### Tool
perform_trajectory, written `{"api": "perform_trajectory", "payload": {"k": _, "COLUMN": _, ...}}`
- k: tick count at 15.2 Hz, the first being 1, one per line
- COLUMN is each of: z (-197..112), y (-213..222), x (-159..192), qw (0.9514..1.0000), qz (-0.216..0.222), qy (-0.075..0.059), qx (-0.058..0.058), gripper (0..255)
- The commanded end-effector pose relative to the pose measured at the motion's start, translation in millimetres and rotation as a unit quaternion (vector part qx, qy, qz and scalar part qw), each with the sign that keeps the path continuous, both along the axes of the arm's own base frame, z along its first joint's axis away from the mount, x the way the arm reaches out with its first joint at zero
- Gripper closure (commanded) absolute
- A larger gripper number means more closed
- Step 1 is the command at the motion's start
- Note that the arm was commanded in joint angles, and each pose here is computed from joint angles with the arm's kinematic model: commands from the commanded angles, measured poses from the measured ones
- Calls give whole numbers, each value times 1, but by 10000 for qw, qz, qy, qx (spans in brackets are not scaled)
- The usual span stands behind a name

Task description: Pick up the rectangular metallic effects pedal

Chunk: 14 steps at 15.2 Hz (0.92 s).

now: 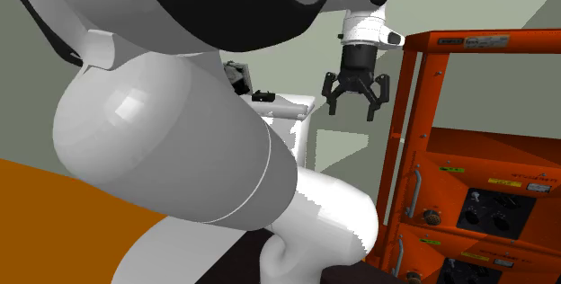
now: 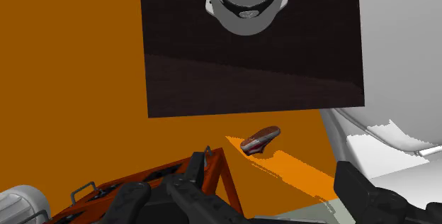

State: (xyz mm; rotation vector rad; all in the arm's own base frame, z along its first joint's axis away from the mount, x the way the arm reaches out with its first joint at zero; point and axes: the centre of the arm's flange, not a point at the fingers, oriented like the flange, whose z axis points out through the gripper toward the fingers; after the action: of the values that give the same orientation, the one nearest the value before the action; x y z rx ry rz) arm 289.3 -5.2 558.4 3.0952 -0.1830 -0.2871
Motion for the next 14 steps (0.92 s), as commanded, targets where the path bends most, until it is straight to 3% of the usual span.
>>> {"api": "perform_trajectory", "payload": {"k": 1, "z": 0, "y": 0, "x": 0, "qw": 10000, "qz": 0, "qy": 0, "qx": 0, "gripper": 0}}
{"api": "perform_trajectory", "payload": {"k": 7, "z": -4, "y": 69, "x": 12, "qw": 9986, "qz": -500, "qy": -38, "qx": 182, "gripper": 0}}
{"api": "perform_trajectory", "payload": {"k": 14, "z": -6, "y": 149, "x": 35, "qw": 9933, "qz": -1082, "qy": -82, "qx": 393, "gripper": 0}}
